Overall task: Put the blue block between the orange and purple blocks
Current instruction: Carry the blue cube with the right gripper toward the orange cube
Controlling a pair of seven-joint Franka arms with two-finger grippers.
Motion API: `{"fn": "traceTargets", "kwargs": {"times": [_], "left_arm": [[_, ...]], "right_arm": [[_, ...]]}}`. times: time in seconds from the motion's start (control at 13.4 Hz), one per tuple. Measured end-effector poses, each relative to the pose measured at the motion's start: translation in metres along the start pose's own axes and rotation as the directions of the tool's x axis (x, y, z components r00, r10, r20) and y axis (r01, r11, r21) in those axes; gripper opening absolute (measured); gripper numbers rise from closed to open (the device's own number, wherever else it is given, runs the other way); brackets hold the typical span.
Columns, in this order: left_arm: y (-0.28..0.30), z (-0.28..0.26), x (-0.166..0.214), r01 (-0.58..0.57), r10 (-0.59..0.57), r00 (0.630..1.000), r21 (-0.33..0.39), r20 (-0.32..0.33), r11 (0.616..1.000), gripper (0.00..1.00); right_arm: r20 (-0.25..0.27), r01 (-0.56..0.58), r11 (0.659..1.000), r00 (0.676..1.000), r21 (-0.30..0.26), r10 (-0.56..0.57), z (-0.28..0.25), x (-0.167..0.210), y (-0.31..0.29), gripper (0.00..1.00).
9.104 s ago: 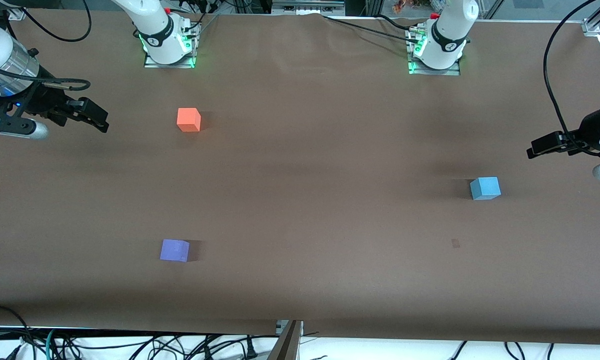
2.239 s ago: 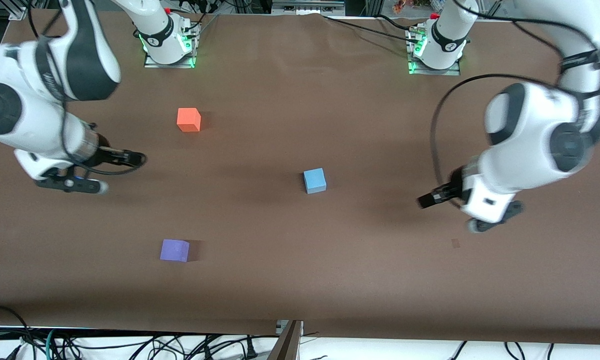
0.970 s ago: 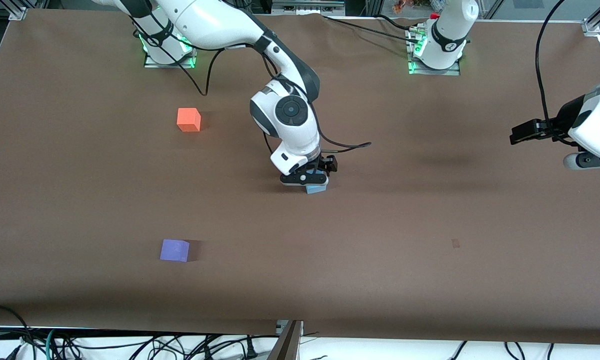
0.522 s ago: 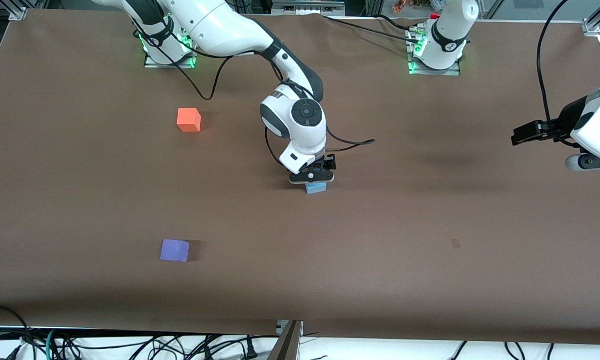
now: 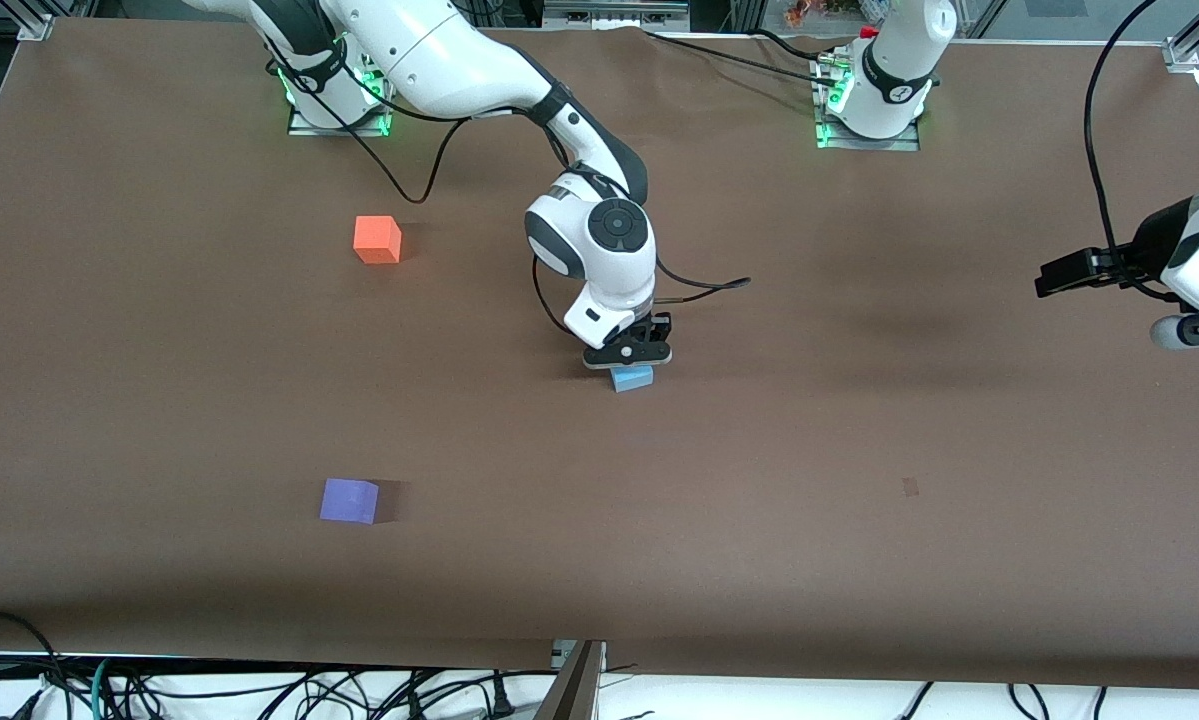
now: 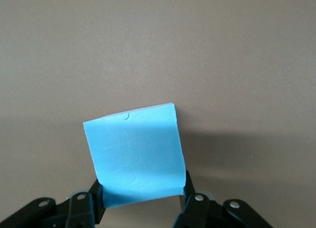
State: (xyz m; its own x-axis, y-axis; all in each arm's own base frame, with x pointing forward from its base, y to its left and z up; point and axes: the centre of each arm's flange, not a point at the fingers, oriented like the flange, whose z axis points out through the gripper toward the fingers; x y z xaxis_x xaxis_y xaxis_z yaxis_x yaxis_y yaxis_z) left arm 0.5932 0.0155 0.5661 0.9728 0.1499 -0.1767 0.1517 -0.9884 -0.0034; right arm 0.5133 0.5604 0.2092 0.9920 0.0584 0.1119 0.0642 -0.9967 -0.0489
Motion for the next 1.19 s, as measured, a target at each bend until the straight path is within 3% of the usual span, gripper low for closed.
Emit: {"fn": "traceTargets", "kwargs": {"times": [0.22, 0.52, 0.67, 0.82, 0.97, 1.19], "left_arm": [[0.003, 0.000, 0.000, -0.006, 0.006, 1.000, 0.000, 0.000, 1.000, 1.00], [0.003, 0.000, 0.000, -0.006, 0.006, 1.000, 0.000, -0.001, 1.000, 1.00], [0.004, 0.000, 0.000, -0.007, 0.007, 1.000, -0.002, -0.001, 1.000, 1.00], [0.004, 0.000, -0.001, -0.007, 0.007, 1.000, -0.006, 0.000, 1.000, 1.00], [0.004, 0.000, -0.001, -0.007, 0.007, 1.000, -0.006, 0.000, 1.000, 1.00], [0.004, 0.000, -0.001, -0.007, 0.007, 1.000, -0.006, 0.000, 1.000, 1.00]], "right_arm": [[-0.014, -0.025, 1.000, 1.000, 0.009, 0.025, -0.017, 0.038, 0.031, 0.52], [0.117, -0.032, 0.999, 0.993, -0.036, 0.036, -0.080, 0.102, 0.137, 0.51], [0.160, -0.049, 0.997, 0.985, -0.060, 0.058, -0.097, 0.116, 0.212, 0.51], [0.189, -0.080, 0.994, 0.977, -0.079, 0.094, -0.090, 0.111, 0.301, 0.51], [0.175, -0.145, 0.986, 0.972, -0.089, 0.158, -0.070, 0.090, 0.384, 0.51], [0.178, -0.210, 0.971, 0.957, -0.116, 0.228, -0.053, 0.061, 0.439, 0.51]]}}
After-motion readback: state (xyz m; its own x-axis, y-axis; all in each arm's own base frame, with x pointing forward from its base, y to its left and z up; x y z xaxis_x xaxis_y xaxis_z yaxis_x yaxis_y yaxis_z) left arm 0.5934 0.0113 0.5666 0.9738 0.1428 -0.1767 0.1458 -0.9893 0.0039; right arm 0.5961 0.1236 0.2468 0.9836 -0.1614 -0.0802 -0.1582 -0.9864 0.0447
